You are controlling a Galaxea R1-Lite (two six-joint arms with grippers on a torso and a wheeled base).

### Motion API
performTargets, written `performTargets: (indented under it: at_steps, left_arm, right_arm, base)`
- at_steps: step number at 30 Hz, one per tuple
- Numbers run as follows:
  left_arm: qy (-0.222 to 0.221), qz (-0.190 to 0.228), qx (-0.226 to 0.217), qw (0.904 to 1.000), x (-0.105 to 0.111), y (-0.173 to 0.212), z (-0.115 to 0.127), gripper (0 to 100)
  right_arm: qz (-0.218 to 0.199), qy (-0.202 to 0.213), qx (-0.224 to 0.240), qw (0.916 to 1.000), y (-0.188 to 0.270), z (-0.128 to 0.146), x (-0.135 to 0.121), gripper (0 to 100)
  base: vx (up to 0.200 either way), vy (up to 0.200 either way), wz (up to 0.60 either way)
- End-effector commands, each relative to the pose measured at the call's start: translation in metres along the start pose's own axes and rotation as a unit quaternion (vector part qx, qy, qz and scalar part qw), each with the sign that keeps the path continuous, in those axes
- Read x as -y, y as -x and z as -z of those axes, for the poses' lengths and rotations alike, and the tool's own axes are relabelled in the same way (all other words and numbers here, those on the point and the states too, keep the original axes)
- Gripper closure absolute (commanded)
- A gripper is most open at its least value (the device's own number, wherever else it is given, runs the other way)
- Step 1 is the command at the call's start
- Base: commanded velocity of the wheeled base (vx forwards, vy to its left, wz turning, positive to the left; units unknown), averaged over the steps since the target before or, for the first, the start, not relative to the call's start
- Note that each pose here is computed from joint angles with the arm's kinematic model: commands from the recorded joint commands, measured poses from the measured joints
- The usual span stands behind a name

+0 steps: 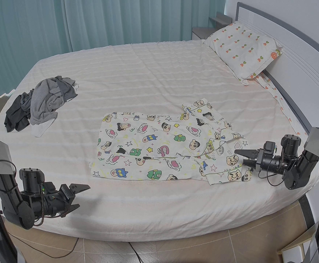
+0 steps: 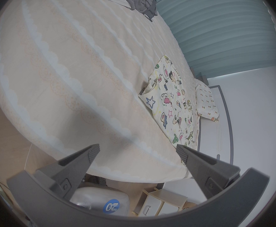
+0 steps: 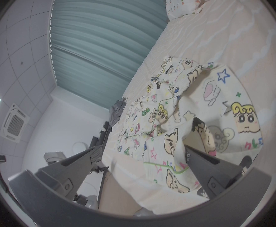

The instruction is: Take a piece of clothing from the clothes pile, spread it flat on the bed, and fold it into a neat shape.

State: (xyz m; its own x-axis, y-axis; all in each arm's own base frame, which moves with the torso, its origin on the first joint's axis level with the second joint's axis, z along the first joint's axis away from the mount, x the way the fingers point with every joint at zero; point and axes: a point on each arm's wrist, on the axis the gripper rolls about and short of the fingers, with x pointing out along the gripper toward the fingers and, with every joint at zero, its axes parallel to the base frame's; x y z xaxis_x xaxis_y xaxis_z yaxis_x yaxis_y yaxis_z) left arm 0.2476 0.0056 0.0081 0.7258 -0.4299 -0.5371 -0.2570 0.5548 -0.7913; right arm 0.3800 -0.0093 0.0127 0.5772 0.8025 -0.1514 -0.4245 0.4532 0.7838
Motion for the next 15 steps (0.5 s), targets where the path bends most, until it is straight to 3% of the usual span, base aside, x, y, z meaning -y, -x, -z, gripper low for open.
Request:
performTargets:
  at_steps: [1, 7, 15]
  left_arm:
    - [0.001, -0.001, 0.000, 1.0000, 0.000, 0.000, 0.000, 0]
    - [0.000, -0.001, 0.000, 1.0000, 0.000, 0.000, 0.000, 0]
    - [0.000, -0.001, 0.000, 1.0000, 0.000, 0.000, 0.000, 0]
  right_arm:
    - [-0.014, -0.014, -0.011, 0.9997, 0.017, 0.001, 0.008, 0]
    - [-0.019, -0.021, -0.012, 0.9995, 0.028, 0.000, 0.012, 0]
    - [-0.046, -0.021, -0.034, 0.9982, 0.025, -0.003, -0.011, 0]
  base:
    - [0.000, 0.000, 0.00]
    - [0.000, 0.000, 0.00]
    - [0.000, 0.000, 0.00]
